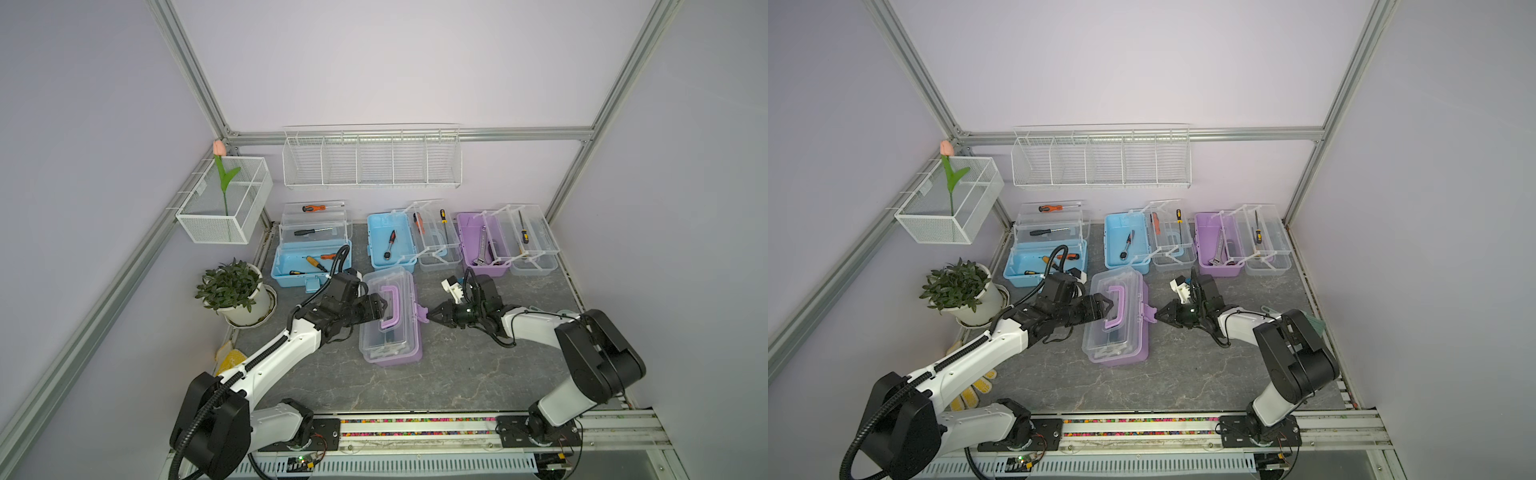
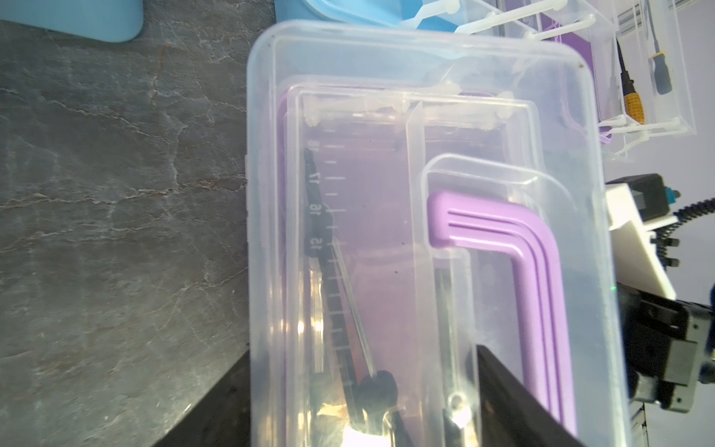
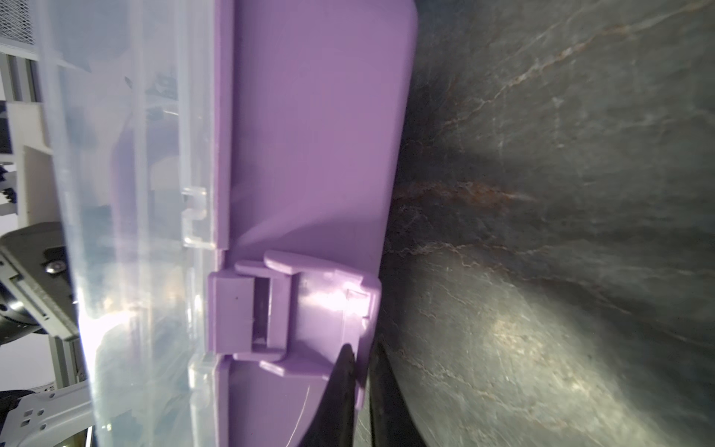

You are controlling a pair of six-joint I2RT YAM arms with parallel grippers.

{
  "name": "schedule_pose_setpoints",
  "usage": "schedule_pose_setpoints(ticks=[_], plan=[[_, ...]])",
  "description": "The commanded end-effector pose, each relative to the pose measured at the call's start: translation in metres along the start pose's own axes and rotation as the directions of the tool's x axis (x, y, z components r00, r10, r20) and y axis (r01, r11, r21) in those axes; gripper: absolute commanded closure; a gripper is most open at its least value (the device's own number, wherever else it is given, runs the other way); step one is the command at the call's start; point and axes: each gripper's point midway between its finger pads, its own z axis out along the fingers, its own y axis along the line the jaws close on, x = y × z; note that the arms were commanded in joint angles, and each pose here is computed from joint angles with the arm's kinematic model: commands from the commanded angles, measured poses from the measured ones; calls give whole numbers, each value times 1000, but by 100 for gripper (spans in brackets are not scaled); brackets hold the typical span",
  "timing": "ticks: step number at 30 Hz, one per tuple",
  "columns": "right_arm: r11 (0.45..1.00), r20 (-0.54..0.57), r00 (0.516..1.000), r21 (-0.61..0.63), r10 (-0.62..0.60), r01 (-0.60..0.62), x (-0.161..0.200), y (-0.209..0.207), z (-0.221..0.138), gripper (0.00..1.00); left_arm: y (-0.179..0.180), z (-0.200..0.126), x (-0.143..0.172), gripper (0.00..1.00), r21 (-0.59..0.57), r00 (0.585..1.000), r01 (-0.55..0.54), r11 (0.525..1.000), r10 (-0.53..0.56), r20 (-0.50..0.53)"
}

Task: Close toolboxes
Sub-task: Fasten the toolbox latch on the toolbox.

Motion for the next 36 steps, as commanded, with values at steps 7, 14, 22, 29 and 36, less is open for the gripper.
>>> schedule_pose_setpoints(ticks=[7,14,22,29,36], plan=[[995,2,999,-86,-46,46,-1,22,-8,78,49,4,37,39,-187,993,3,982,-25,-117],[983,-11,999,-181,-33,30,-2,35,1,58,47,4,36,39,-179,993,5,984,-26,-115],[966,1,999,-255,-36,35,-5,51,0,56,46,5,35,39,-178,993,3,984,-24,-116],[981,17,997,-182,-69,71,-4,50,-11,58,46,8,37,40,-188,992,-8,982,-16,-126],[984,33,996,-160,-80,84,-5,50,-22,59,44,9,38,41,-172,992,-8,985,-14,-126]])
